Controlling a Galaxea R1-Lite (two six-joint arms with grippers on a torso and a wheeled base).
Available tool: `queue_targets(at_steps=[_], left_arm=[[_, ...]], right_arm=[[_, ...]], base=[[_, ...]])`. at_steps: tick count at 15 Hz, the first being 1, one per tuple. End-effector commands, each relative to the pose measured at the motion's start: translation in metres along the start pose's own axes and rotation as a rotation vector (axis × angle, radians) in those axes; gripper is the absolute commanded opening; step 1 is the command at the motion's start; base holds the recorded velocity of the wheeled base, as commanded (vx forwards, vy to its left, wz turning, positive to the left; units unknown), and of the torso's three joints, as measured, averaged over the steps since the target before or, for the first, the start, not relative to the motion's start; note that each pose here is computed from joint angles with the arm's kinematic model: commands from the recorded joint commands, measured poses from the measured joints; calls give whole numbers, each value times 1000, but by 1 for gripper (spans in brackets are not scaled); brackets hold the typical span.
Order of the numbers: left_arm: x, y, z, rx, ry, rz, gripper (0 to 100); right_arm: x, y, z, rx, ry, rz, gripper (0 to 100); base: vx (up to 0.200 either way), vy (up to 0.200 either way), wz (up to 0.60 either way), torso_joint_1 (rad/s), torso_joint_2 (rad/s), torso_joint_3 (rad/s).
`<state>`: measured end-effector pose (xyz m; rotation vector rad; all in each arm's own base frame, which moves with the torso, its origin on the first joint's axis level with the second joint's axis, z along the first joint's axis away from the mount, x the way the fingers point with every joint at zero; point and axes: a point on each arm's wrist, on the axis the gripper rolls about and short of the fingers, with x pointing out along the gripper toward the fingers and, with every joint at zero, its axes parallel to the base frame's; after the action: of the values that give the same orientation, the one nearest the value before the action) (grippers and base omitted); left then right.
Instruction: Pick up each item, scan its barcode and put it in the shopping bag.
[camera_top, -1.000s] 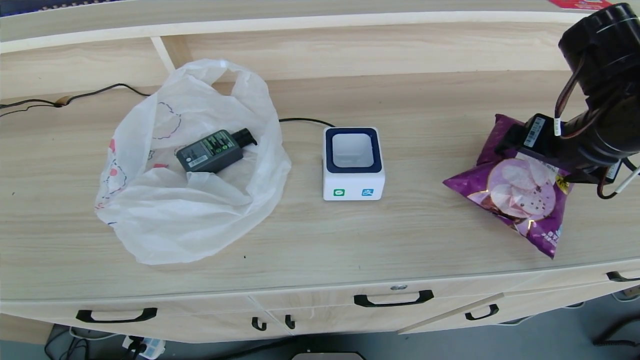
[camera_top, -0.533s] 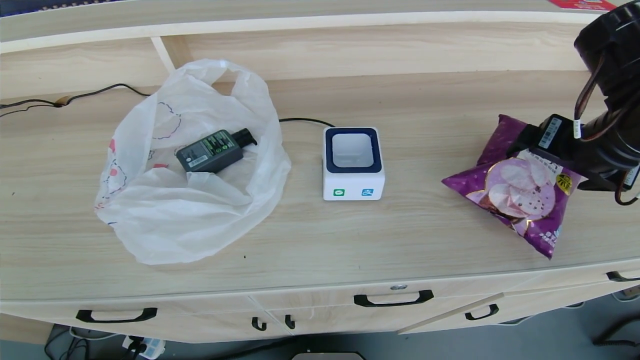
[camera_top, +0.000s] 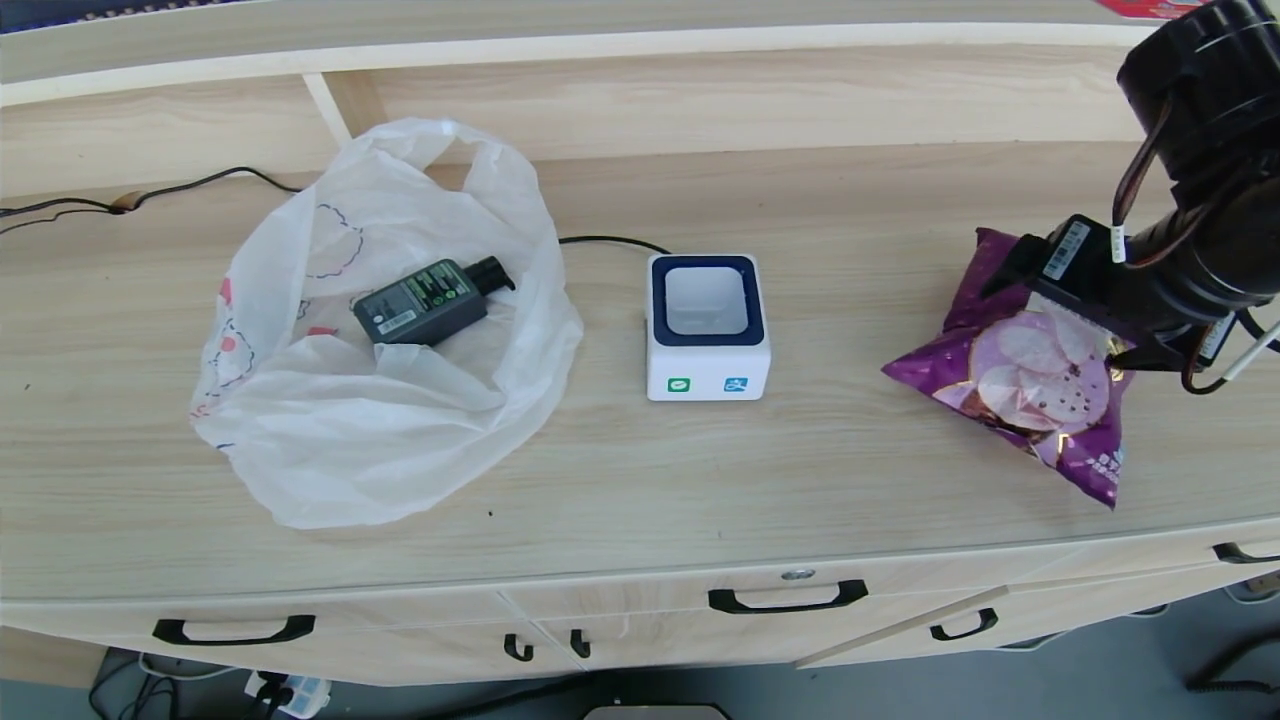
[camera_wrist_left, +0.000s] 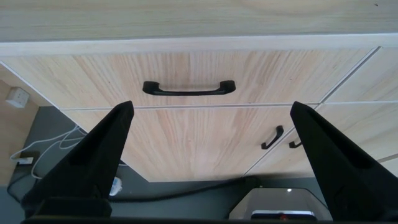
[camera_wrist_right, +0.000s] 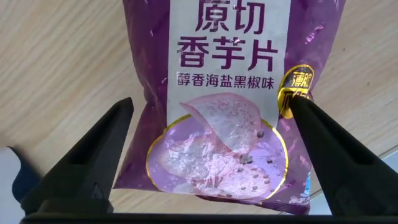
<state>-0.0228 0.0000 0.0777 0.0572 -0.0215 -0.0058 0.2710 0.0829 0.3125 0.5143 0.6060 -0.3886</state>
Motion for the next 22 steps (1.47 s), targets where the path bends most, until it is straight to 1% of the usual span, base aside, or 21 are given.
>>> queue_targets(at_steps=[1,4,8,11,13,15,17,18,22], left_arm=[[0,0,0,1,0,0,100],[0,0,0,0,0,0,100],[0,0,0,1,0,0,100],[0,0,0,3,0,0,100],[0,0,0,6,0,0,100],[0,0,0,24,0,0,100],[0,0,0,24,1,0,100],[0,0,0,24,1,0,100],[0,0,0,24,0,0,100]], right_arm=[[14,4,-3,-10,18,-23,100],[20,2,-1,-4,43,-22,100],[18,-5,18,-9,-7,-27,100],[27,-14,17,-4,11,-72,100],[30,-14,15,0,18,-79,100],[31,-14,14,-5,18,-77,100],[34,-9,12,-1,13,-69,100],[35,-7,13,10,-3,-54,100],[39,-5,12,33,-9,-48,100]], base=[[0,0,0,0,0,0],[0,0,0,0,0,0],[0,0,0,0,0,0],[0,0,0,0,0,0],[0,0,0,0,0,0],[0,0,0,0,0,0],[0,0,0,0,0,0],[0,0,0,0,0,0],[0,0,0,0,0,0]])
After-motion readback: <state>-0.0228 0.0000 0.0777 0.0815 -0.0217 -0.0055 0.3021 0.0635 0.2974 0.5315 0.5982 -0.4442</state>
